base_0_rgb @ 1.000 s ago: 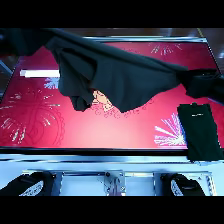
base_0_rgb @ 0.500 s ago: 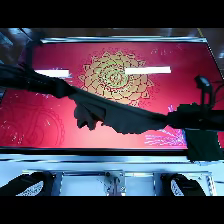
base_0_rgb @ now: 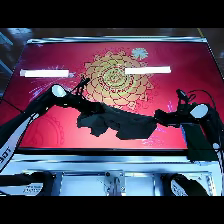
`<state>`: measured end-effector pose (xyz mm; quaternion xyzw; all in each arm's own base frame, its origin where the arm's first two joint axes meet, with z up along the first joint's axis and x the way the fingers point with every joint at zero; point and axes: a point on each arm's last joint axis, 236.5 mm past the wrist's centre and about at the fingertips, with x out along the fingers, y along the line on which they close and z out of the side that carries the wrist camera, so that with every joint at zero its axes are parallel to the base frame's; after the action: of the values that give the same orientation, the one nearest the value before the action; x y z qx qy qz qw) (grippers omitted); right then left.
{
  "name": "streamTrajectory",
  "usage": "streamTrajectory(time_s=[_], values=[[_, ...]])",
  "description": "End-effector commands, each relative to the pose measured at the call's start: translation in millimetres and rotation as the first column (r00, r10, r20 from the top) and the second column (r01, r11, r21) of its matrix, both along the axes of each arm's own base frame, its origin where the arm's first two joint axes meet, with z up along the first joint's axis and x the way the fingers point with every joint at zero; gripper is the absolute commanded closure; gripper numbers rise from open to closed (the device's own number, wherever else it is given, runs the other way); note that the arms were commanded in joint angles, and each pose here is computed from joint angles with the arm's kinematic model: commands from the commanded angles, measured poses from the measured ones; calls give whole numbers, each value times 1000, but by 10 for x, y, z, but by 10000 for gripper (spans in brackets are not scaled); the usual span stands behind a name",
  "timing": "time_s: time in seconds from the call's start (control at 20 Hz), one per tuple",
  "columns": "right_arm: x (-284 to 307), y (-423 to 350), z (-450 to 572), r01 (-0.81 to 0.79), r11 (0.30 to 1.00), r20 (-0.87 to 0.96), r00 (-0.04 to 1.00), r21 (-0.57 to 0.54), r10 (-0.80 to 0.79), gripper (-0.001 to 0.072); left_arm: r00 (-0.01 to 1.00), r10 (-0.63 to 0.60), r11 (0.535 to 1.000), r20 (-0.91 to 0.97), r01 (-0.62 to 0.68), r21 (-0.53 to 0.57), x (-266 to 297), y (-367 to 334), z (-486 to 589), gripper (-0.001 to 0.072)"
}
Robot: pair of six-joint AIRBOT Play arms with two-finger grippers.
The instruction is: Fold the shirts.
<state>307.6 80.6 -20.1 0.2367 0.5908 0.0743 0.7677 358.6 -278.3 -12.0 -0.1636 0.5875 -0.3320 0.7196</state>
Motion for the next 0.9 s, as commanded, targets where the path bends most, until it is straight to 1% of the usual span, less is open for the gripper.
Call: streamTrajectory(time_s=[0.0,0.15,0.2,0.3,0.35,0.4,0.55,0.85], values=[[91,-26,-154,20,1000,-6,1000,-4,-20,645,988,85,996,-132,-80,39,93,490,-163,156],[52,-33,-169,8,1000,-20,1000,-12,-8,645,964,134,991,-231,-131,26,-29,1035,-37,152],[57,-34,-168,9,1000,-18,1000,-12,-9,645,956,147,989,-256,-144,27,-120,1127,-53,103],[66,-36,-166,11,1000,-14,1000,-12,-12,645,937,160,987,-311,-156,38,-357,1161,-209,99],[66,-36,-166,11,1000,-14,1000,-12,-12,645,923,154,988,-352,-151,38,-515,1107,-330,81],[66,-36,-166,11,1000,-15,1000,-12,-11,645,910,157,987,-383,-154,39,-641,1035,-452,-9],[66,-35,-166,11,1000,-15,1000,-11,-12,645,899,189,981,-396,-191,33,-814,774,-729,-7],[64,-34,-166,11,1000,-15,1000,-11,-11,645,900,232,969,-369,-247,6,-749,293,-921,-6]])
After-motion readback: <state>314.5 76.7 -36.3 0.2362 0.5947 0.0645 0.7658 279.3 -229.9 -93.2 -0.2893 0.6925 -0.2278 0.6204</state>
